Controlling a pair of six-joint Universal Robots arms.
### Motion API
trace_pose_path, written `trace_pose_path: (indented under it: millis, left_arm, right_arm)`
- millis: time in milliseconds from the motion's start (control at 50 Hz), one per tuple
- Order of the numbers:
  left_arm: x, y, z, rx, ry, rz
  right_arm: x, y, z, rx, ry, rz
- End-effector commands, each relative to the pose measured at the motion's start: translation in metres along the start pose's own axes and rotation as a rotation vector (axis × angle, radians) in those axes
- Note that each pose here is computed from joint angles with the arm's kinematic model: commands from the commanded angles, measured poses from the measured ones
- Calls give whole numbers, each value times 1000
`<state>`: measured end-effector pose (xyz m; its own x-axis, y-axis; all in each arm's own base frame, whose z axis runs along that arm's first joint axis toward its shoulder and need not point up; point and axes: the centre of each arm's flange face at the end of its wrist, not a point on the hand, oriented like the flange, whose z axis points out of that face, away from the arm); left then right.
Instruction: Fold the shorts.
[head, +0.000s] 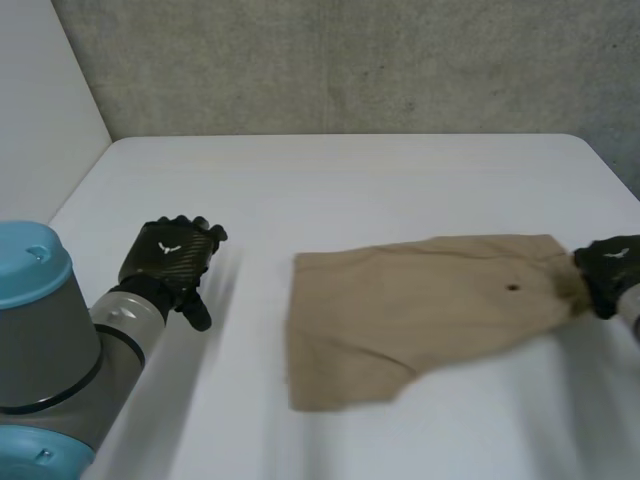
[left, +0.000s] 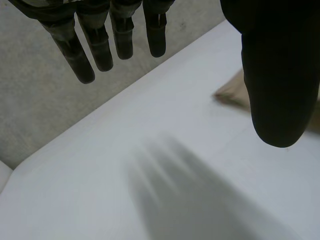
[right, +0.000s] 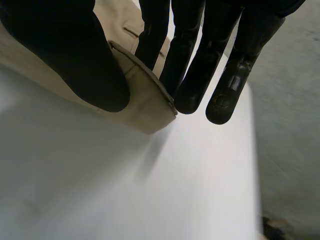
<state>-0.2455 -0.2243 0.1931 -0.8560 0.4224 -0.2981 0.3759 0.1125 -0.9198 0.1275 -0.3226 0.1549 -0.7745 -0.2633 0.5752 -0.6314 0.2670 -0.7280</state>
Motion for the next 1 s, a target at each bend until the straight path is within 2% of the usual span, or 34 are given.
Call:
trace_pose_path:
  millis: [20, 160, 180, 220, 240, 260, 320, 360, 420, 520, 560, 580, 620, 640, 720, 760, 1000]
  left_arm:
    - [-8, 3, -4, -28, -19, -6]
    - [-6, 4, -5, -29, -12, -10]
    - [-5, 4, -6, -26, -9, -10]
    - [-4, 3, -7, -25, -6, -10]
    - [-3, 3, -7, -21, -4, -13]
    - [-3, 3, -7, -21, -4, -13]
    - [7, -2, -11, 0, 25, -49]
    - [10, -5, -12, 11, 35, -66]
    - [13, -12, -11, 35, 44, -92]
    - [19, -28, -9, 89, 60, -100]
    - [27, -37, -10, 122, 85, -100]
    - [31, -41, -11, 134, 96, -99]
    - [39, -48, -10, 161, 118, -103]
    - [46, -54, -9, 184, 136, -110]
    - [69, -63, -5, 200, 173, -161]
    - [87, -62, -8, 182, 194, -195]
    - [132, -12, -15, -16, 191, -248]
  right_arm:
    - [8, -32, -4, 92, 27, -85]
    - [-52, -93, -44, 329, -143, -16]
    - [-76, -103, -62, 390, -234, -22]
    - [-90, -108, -75, 422, -295, -29]
    - [-113, -110, -94, 455, -397, -41]
    - [-113, -110, -94, 456, -398, -41]
    - [-169, -87, -144, 501, -683, -114]
    - [-186, -75, -159, 509, -803, -138]
    - [-194, -69, -161, 504, -868, -142]
    - [-190, -74, -157, 512, -849, -134]
    - [-167, -86, -143, 512, -743, -82]
    - [-167, -86, -143, 512, -743, -82]
    - [-129, -107, -136, 549, -630, 23]
    - [-129, -107, -136, 549, -630, 24]
    - [-89, -124, -121, 531, -570, 287]
    - [-80, -122, -107, 486, -556, 365]
    - [-113, -91, -63, 269, -612, 226]
